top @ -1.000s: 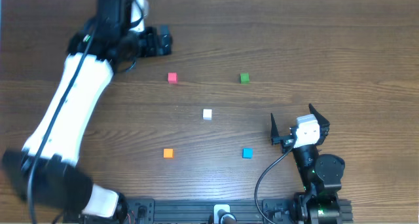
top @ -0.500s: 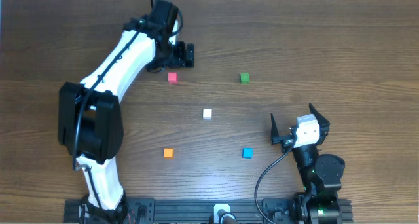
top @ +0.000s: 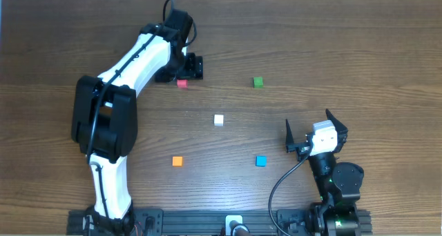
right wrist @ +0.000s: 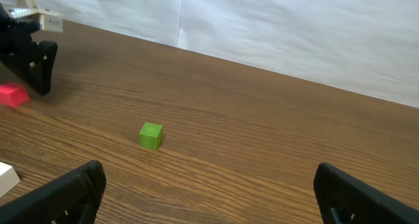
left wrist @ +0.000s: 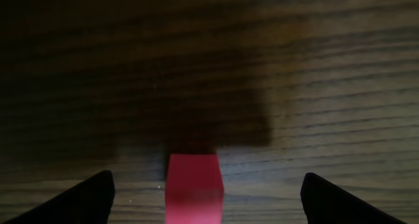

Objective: Stack Cubes

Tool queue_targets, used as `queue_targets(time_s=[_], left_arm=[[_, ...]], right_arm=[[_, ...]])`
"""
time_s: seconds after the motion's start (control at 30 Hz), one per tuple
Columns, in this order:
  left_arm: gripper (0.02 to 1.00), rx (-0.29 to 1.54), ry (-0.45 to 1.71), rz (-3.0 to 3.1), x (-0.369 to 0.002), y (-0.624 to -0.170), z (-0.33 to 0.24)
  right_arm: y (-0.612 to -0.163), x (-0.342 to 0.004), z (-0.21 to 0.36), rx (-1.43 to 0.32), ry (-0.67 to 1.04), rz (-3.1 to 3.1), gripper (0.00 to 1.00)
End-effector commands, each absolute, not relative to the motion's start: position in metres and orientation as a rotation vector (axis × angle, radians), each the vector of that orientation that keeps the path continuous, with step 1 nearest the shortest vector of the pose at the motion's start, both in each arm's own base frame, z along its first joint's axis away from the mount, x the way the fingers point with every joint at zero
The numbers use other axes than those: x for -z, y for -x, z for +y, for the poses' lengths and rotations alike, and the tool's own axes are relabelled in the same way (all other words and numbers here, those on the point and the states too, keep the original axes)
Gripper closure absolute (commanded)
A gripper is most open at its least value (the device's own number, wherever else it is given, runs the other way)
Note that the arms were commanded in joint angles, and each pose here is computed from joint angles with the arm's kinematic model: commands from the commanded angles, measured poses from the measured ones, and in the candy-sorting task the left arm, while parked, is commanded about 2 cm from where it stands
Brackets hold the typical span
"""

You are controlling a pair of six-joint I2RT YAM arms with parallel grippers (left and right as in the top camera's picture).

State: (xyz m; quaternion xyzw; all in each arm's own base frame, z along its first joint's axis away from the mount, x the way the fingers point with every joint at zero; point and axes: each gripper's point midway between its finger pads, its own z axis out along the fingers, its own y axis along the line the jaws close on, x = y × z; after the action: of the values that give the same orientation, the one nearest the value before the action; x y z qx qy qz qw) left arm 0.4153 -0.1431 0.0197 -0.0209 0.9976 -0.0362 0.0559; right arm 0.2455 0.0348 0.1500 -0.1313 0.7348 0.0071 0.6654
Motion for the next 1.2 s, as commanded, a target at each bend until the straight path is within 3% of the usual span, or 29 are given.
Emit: queue_targets(time_s=[0.03,0.47,0.8,1.2], left_arm=[[0.119,0.079,0.075,3.047,-0.0078,-0.4164,-0.1437],[0.446,0.071,0.080,3.051,-0.0054,-0.4159,-0.1431],[0.573,0.056,0.077,3.068,-0.0019,-0.4125,-0.1423],[0.822,0.044,0.113,3.062,-0.0023,-0.4133,-0.1408]], right_arm=[[-0.2459,-0.1469,0.0326,-0.011,0.286,1.664,0.009],[-0.2459,-0.1470,0.0326,-0.011,0.286,1.664,0.009],[-0.2459,-0.1470,0.0326,-0.011,0.286,1.664,0.007],[-0.2459,-0.1470,0.0326,-0.011,0.286,1.664,0.009]])
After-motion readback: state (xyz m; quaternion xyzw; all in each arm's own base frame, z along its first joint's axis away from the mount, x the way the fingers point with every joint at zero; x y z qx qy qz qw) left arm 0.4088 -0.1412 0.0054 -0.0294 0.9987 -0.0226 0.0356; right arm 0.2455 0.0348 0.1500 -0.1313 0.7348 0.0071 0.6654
